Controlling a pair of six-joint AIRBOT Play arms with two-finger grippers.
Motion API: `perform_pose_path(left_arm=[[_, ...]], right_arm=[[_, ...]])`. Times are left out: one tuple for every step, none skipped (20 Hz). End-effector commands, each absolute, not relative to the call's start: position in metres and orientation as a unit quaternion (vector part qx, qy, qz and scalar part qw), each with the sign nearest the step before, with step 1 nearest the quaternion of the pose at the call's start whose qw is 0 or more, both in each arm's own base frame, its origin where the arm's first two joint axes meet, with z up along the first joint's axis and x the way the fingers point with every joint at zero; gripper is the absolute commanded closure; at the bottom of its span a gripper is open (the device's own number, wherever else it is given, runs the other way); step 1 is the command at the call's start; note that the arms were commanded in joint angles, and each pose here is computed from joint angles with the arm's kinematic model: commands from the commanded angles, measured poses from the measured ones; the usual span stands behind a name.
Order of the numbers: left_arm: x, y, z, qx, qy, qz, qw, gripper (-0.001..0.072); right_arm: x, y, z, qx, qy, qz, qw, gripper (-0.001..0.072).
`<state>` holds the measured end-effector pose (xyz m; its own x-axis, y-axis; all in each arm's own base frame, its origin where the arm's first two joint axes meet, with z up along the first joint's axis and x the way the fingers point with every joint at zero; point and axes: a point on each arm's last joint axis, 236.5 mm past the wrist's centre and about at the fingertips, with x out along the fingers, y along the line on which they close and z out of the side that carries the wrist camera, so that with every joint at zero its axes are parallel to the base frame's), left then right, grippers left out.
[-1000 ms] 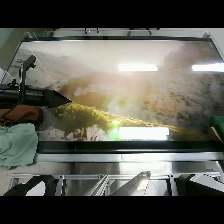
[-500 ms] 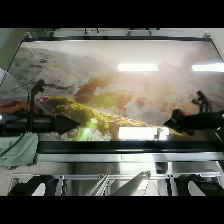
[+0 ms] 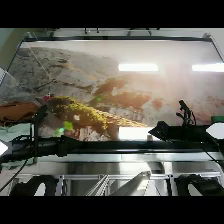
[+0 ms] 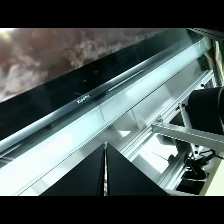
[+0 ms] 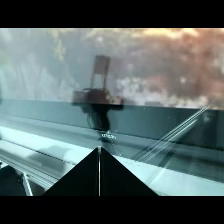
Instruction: Fold the shirts.
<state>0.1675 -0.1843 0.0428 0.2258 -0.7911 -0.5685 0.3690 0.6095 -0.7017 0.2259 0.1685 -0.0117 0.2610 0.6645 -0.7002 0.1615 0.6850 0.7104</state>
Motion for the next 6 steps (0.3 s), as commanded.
perform_pose_path(left_arm=[[0.168,-0.183,0.051,-0.205,0.458,-0.384,0.775,0.0701],[0.167,-0.183,0.054,-0.201,0.45,-0.386,0.78,0.0701],[0.166,-0.183,0.058,-0.197,0.442,-0.388,0.785,0.0701],[0.165,-0.183,0.061,-0.194,0.435,-0.389,0.788,0.0701],[0.164,-0.183,0.063,-0.194,0.431,-0.389,0.791,0.0701],[0.163,-0.183,0.065,-0.196,0.429,-0.388,0.792,0.0701]], right_arm=[[0.23,0.168,-0.013,0.314,0.563,0.207,0.736,0.0696],[0.23,0.168,-0.013,0.31,0.561,0.21,0.738,0.0696],[0.23,0.168,-0.013,0.31,0.561,0.21,0.738,0.0696],[0.23,0.168,-0.013,0.31,0.561,0.21,0.738,0.0696],[0.23,0.168,-0.013,0.31,0.561,0.21,0.738,0.0696],[0.23,0.168,-0.013,0.309,0.561,0.21,0.738,0.0696]])
